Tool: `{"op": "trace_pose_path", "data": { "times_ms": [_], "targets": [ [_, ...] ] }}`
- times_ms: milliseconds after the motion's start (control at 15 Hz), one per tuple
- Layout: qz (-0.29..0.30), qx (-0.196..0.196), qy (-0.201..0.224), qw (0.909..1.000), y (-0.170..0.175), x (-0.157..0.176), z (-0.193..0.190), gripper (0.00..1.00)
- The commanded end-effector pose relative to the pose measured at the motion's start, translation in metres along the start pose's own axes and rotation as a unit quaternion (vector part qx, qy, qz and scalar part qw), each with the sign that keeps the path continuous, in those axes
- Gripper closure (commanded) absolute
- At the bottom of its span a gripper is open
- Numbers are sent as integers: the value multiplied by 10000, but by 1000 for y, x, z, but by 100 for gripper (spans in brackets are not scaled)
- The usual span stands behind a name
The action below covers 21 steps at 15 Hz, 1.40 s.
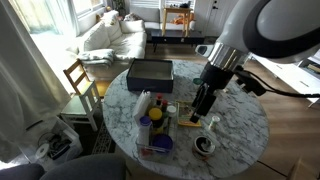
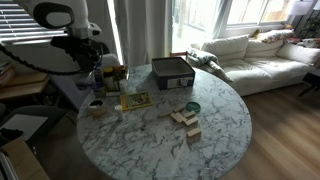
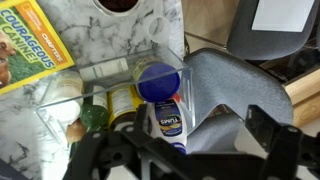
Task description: Put the lid on the can on the table then put the other can on top
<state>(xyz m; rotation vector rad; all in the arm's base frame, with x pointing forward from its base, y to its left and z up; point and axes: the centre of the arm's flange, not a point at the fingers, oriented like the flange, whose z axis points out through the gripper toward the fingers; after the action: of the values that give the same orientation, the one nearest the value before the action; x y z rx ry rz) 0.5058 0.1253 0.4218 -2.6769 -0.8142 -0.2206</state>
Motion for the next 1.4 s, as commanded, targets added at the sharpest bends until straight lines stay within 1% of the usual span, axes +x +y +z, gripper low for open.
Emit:
{"op": "trace_pose_path", "data": {
  "times_ms": [0,200,867,1067,1267,1333],
  "targets": [
    [-82,81,-28,9999,3,8,12,0],
    [-150,141,-79,9998,9,20,28,0],
    [-169,127,-38,9998,9,23,24,0],
    [-312,122,-177,9993,5,32,40,0],
    [-682,121,-350,9970,-3,44,62,0],
    [-679,21,-464,9966,-5,48,67,0]
  ]
}}
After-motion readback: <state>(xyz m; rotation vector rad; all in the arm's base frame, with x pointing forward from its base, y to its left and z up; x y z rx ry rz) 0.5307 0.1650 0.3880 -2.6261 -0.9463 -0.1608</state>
